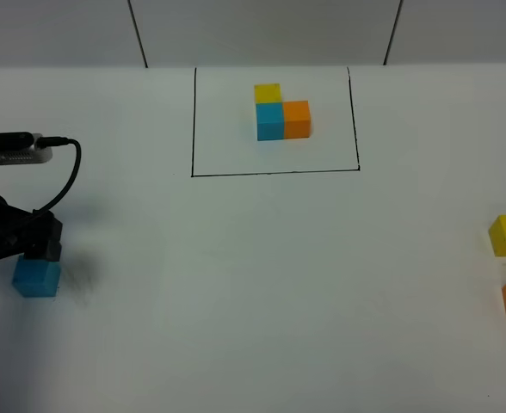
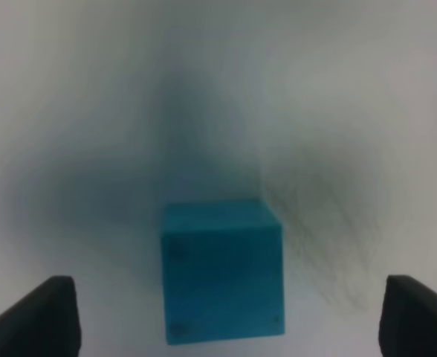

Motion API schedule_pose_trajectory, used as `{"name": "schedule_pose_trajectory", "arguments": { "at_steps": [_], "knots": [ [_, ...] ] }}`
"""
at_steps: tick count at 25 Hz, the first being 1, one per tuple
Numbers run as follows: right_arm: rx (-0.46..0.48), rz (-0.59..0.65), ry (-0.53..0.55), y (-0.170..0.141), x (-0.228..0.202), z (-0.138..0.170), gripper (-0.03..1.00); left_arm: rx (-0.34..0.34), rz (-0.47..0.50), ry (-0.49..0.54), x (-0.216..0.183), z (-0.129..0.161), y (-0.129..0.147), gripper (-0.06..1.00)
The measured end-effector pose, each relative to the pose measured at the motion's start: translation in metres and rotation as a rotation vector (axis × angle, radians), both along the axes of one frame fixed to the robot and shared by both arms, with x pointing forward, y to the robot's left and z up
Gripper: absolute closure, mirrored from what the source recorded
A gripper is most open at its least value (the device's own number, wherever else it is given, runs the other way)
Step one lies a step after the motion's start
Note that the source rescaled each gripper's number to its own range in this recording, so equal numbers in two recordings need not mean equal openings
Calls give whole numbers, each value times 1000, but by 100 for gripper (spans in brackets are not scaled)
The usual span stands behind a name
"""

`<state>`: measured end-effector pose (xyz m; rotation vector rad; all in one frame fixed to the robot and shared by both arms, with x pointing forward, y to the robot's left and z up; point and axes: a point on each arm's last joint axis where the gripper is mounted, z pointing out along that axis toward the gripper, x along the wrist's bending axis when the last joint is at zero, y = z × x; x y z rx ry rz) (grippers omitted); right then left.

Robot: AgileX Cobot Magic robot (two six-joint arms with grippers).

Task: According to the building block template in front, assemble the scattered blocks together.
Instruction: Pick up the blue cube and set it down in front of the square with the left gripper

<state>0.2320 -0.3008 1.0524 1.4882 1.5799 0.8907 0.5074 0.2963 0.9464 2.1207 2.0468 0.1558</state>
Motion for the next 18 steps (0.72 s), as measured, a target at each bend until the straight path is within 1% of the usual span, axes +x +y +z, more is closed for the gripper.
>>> {"name": "schedule_pose_trajectory", "arguments": {
  "at_steps": [5, 10, 13, 18],
  "knots": [
    [0, 0, 0, 0, 0, 0, 97, 0, 0, 62, 3, -17, 0, 8],
    [0, 0, 0, 0, 0, 0, 97, 1, 1, 102, 5, -31, 0, 9],
    [0, 0, 0, 0, 0, 0, 97, 2, 2, 107, 7, -37, 0, 10],
    [0, 0, 0, 0, 0, 0, 97, 4, 4, 81, 10, -38, 1, 12]
  ]
}}
